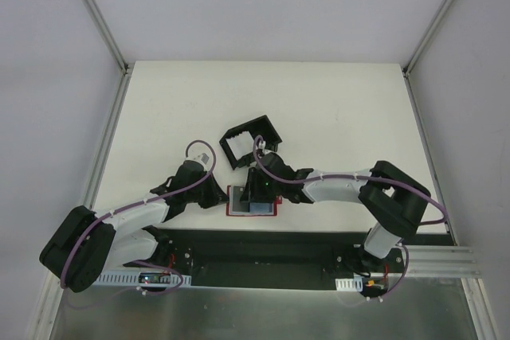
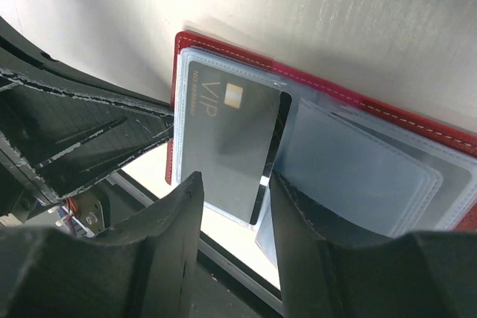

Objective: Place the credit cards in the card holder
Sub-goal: Insert the credit card into the card holder.

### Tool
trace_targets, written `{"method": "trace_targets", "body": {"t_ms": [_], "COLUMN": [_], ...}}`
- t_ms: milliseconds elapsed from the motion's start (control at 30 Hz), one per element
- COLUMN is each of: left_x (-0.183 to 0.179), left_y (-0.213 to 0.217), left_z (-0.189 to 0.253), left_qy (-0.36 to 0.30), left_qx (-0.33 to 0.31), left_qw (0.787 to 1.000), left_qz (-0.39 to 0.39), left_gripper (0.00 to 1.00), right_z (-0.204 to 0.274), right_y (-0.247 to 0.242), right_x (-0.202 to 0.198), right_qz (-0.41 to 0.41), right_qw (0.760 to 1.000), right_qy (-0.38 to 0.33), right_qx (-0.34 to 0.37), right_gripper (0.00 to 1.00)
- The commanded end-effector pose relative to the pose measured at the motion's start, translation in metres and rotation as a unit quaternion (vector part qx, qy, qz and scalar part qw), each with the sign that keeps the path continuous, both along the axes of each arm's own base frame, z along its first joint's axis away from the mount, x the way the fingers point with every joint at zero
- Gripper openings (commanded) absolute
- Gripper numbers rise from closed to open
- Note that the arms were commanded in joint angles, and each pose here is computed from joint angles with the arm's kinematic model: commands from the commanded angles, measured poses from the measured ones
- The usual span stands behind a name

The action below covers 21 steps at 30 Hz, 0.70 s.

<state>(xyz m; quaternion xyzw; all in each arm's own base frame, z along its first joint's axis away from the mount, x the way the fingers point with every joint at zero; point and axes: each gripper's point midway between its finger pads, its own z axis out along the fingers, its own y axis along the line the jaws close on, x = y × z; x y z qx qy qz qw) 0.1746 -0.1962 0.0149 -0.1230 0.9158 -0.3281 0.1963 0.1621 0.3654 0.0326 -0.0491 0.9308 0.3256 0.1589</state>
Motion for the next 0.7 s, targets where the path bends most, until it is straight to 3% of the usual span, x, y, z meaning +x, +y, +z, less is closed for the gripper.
{"method": "trace_targets", "body": {"t_ms": [0, 400, 667], "left_x": [-0.011, -0.01, -0.006], "left_y": [0.012, 0.013, 0.012], "left_z": [-0.015, -0.014, -0.011], "left_qy": [0.024, 0.02, 0.012], "left_qx": [0.031, 0.033, 0.032], "left_qw": [0.999, 0.999, 0.999], "left_qz": [-0.003, -0.002, 0.002], "left_gripper": [0.0, 0.0, 0.0], "right_z": [0.017, 0.05, 0.074], "right_y": [0.019, 0.025, -0.029], "right_x": [0.002, 0.006, 0.026], "right_qz": [0.032, 0.08, 0.052], "right_qw": [0.999, 0.991, 0.989], "right_qy": [-0.018, -0.09, -0.141], "right_qx": [0.023, 0.063, -0.015], "right_gripper": [0.43, 0.5, 0.63]}}
